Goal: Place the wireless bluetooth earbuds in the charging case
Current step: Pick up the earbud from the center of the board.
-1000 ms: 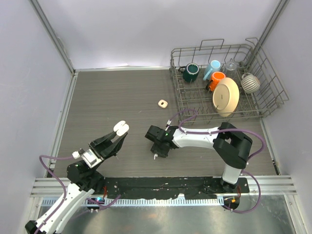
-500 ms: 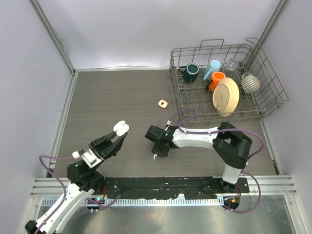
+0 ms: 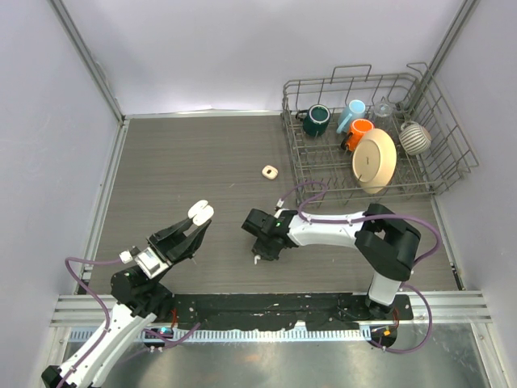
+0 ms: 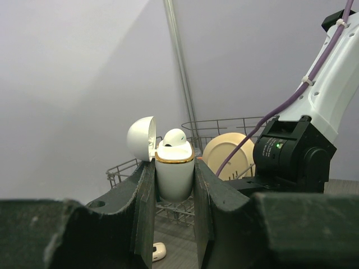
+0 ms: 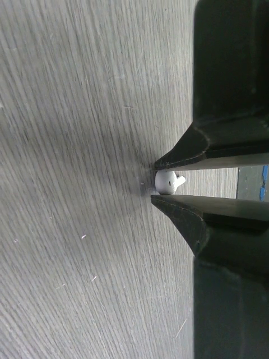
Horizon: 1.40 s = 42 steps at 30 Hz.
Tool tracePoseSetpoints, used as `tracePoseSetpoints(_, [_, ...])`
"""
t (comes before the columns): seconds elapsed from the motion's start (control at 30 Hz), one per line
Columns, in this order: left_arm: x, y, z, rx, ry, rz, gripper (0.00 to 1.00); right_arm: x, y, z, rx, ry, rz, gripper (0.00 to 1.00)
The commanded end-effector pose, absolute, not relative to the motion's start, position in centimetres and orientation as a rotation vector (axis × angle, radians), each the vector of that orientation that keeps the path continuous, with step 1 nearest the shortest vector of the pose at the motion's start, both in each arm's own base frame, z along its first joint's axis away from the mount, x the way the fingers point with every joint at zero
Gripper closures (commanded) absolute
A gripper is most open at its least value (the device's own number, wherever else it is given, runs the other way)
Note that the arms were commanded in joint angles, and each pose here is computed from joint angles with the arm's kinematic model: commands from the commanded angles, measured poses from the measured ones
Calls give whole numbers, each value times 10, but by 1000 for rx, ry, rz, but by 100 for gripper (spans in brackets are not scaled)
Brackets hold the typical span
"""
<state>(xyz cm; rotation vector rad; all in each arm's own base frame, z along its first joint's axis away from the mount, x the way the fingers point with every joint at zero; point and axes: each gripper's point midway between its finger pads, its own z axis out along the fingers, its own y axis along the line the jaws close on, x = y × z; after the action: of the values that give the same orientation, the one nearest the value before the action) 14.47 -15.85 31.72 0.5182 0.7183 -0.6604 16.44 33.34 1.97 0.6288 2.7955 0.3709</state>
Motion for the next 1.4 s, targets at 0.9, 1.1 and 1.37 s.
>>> tracePoseSetpoints(0.9, [160,-164,286,496,791,-668,100,211,268,218,353,1864,957,99])
tracePoseSetpoints(1.1, [162,-162,288,482,789,-664,100,213,262,281,312,1634,1035,99])
tracePoseSetpoints(1.37, [163,-166,287,492,791,-671,100,200,280,344,163,1440,1121,99])
